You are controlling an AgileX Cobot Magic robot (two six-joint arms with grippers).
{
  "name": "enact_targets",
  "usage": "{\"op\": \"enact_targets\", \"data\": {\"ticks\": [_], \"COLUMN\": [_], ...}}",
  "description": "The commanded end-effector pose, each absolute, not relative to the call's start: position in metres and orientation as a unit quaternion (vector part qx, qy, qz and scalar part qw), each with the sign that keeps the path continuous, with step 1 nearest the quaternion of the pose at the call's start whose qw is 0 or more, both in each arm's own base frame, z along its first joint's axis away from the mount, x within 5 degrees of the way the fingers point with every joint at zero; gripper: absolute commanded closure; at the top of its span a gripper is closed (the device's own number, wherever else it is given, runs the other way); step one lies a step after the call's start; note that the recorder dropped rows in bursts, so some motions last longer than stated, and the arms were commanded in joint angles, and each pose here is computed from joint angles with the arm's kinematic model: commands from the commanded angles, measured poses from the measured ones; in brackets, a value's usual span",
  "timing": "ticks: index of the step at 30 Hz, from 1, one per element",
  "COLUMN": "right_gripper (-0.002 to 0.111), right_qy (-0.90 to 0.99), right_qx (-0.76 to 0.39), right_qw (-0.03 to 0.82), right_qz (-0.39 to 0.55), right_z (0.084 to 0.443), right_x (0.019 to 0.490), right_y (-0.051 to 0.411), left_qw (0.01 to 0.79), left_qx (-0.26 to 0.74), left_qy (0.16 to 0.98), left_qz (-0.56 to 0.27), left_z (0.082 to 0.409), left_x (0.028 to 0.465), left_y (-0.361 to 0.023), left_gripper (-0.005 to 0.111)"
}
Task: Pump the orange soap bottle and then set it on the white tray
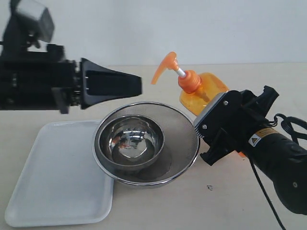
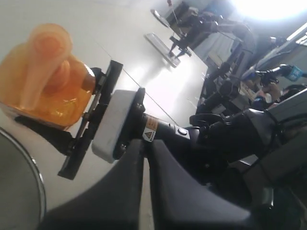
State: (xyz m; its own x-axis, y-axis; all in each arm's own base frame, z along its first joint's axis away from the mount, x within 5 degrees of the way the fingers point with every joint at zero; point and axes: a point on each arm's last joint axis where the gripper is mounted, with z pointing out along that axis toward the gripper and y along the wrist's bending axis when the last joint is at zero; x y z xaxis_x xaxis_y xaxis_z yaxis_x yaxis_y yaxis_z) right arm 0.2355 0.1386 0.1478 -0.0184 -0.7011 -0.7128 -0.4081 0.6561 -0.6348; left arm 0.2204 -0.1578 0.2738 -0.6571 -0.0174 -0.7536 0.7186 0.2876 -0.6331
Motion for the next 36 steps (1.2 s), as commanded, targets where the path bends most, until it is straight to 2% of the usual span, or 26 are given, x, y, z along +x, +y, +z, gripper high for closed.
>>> {"op": "enact_targets", "data": {"ticks": [1, 7, 22, 36], "right_gripper": [0.109, 0.109, 0.109, 0.109], "right_qy": [0.677, 0.675, 0.677, 0.679], "right_qx": [-0.383, -0.384, -0.381, -0.385], "right_qw": [0.614, 0.617, 0.617, 0.612], "right_qz": [-0.133, -0.129, -0.124, -0.124], "right_z": [0.161, 0.161, 0.161, 0.160], "right_x": [0.239, 0.238, 0.238, 0.238], "right_y": [0.141, 0.141, 0.142, 0.142], "left_qw": [0.323, 0.322, 0.367, 0.425], "left_qx": [0.266, 0.266, 0.228, 0.233], "left_qy": [0.725, 0.732, 0.784, 0.774], "left_qz": [-0.546, -0.538, -0.446, -0.408], "left_z": [0.269, 0.263, 0.253, 0.290], "left_x": [0.239, 0.260, 0.279, 0.266], "left_y": [-0.185, -0.199, -0.191, -0.177], "left_gripper": [0.102, 0.102, 0.102, 0.102]}}
